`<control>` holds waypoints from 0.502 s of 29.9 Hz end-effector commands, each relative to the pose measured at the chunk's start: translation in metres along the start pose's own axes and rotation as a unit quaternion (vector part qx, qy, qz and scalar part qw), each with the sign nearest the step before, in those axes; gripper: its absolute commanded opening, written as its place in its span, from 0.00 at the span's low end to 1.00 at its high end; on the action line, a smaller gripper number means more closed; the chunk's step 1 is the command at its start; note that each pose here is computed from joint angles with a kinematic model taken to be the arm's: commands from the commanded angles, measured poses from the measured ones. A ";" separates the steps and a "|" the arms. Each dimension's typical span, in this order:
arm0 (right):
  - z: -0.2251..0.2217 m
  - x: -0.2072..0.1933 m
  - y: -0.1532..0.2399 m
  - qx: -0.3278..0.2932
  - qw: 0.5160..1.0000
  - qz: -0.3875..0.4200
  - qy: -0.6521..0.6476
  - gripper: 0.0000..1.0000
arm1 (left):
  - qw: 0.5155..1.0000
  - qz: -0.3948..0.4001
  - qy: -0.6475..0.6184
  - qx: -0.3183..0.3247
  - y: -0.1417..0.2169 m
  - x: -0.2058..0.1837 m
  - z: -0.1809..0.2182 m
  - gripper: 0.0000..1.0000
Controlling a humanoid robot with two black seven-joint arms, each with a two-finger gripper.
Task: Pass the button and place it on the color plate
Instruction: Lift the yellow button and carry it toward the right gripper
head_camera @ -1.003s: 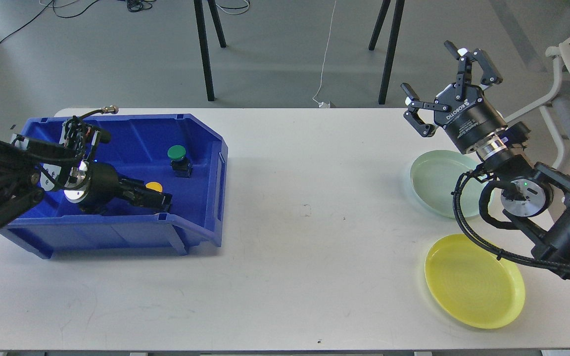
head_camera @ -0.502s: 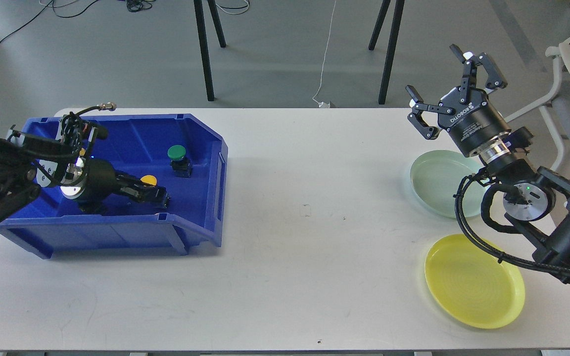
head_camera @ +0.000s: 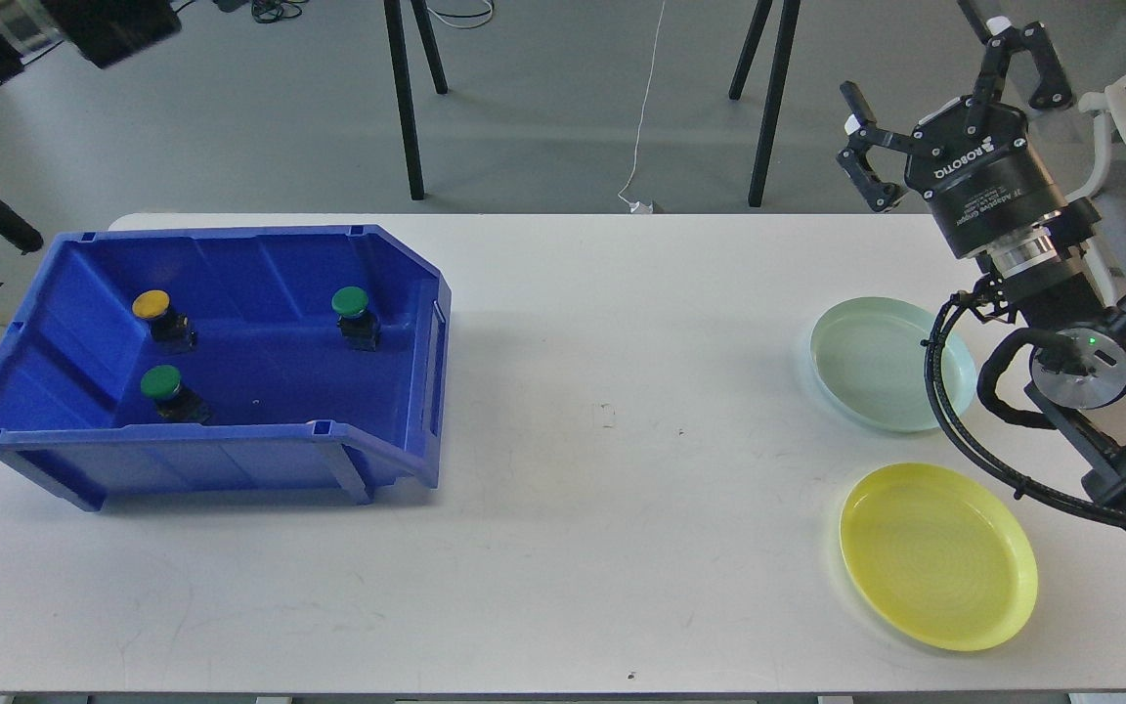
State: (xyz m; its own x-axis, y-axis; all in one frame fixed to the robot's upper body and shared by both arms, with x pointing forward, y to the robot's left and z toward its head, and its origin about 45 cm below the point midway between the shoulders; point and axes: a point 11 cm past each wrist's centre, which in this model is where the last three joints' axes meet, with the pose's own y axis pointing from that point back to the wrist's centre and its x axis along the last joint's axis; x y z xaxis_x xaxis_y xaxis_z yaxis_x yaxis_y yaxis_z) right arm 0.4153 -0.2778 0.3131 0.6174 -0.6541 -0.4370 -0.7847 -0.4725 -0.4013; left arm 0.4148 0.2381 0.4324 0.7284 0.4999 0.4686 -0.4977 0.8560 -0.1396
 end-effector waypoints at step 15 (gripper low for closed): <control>0.137 -0.087 0.009 -0.119 0.987 -0.098 0.038 0.99 | 0.986 -0.103 0.127 0.017 -0.037 -0.147 -0.099 0.04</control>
State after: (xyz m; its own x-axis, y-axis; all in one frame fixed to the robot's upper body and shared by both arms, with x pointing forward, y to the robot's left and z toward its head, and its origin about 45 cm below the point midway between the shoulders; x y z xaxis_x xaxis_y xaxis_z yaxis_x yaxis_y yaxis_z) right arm 0.3646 -0.1576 0.2394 0.7500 -0.5928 -0.2934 -0.6596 -0.7035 -0.2647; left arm 0.3735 0.1459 0.2883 0.9057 0.3339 0.2611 -0.3358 0.9411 -0.0388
